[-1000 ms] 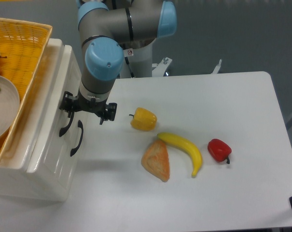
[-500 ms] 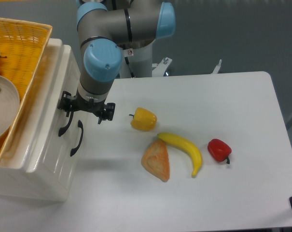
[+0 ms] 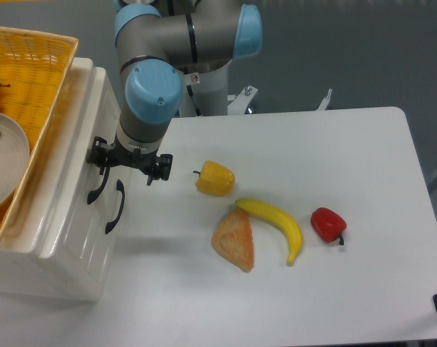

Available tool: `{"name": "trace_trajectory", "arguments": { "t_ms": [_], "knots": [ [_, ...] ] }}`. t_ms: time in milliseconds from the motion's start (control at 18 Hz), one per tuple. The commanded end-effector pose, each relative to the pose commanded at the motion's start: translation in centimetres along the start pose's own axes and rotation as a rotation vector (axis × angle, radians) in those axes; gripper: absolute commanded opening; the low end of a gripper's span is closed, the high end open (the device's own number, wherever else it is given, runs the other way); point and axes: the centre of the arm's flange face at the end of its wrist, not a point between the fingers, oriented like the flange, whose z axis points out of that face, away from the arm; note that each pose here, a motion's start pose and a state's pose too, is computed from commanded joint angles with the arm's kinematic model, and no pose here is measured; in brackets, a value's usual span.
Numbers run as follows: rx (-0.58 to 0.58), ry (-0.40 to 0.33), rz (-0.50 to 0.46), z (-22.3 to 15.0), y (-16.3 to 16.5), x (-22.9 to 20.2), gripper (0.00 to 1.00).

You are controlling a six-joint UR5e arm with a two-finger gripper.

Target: Slide the top white drawer open

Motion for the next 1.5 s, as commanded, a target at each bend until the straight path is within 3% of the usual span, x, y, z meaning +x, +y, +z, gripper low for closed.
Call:
{"name": "trace_trajectory", "arguments": {
  "t_ms": [1500],
  "knots": [
    [-0.005, -0.031, 0.006, 0.2, -0.7, -1.3, 1.0]
  ]
}}
